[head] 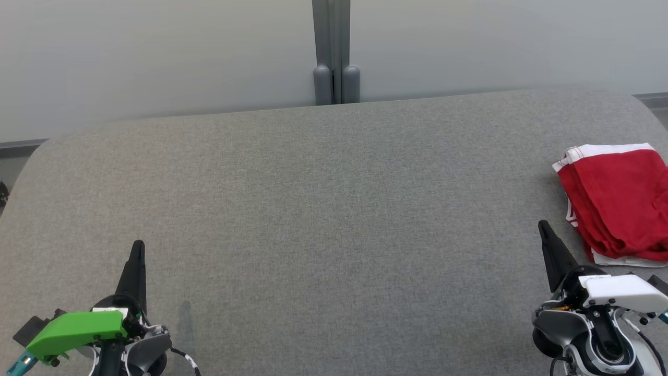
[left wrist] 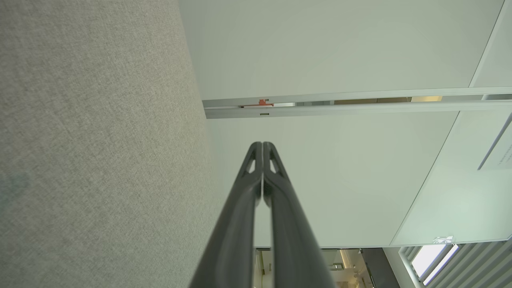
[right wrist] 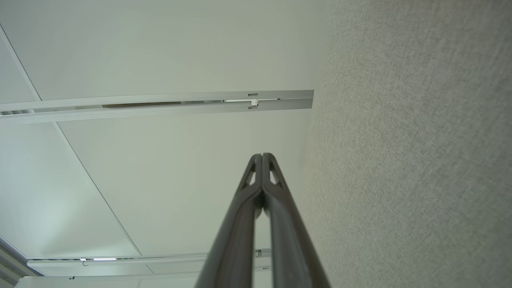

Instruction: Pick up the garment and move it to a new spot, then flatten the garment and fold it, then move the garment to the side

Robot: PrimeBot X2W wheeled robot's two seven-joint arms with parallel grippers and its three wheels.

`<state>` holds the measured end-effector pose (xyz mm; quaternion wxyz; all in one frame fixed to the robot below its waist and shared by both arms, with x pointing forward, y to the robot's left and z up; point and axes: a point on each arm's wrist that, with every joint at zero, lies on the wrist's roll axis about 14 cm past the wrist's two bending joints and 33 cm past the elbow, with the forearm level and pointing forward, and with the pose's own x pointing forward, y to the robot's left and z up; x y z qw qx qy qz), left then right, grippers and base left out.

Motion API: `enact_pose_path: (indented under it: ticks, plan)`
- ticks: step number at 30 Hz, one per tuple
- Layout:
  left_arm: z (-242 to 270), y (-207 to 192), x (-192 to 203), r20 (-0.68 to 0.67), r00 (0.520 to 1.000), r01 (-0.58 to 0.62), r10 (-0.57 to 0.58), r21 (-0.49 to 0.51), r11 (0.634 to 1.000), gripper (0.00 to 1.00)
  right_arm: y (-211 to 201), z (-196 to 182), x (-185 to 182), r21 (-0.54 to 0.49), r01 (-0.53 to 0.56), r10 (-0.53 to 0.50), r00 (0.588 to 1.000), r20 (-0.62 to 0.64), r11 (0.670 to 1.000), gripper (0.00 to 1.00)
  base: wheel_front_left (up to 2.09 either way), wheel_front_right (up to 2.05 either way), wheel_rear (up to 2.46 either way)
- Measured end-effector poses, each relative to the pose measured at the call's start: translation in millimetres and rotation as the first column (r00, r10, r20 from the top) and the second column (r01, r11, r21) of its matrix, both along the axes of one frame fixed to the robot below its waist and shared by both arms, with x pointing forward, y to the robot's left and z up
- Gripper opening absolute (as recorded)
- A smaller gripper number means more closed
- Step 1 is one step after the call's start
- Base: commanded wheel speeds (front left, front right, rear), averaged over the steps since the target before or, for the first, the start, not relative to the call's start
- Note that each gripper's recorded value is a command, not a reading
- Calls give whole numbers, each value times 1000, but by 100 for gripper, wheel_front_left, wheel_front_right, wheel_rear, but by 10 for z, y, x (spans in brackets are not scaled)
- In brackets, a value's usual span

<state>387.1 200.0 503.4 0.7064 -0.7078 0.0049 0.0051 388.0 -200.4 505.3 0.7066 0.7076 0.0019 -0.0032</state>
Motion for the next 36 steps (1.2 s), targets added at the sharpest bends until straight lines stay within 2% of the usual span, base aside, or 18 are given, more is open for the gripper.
enact_pose_path:
  ticks: [36]
  plan:
    - [0, 5, -1, 1, 1000, -2, 2, -3, 1000, 0, -2, -1, 0, 4, 1, -1, 1000, 0, 1000, 0, 0, 0, 0]
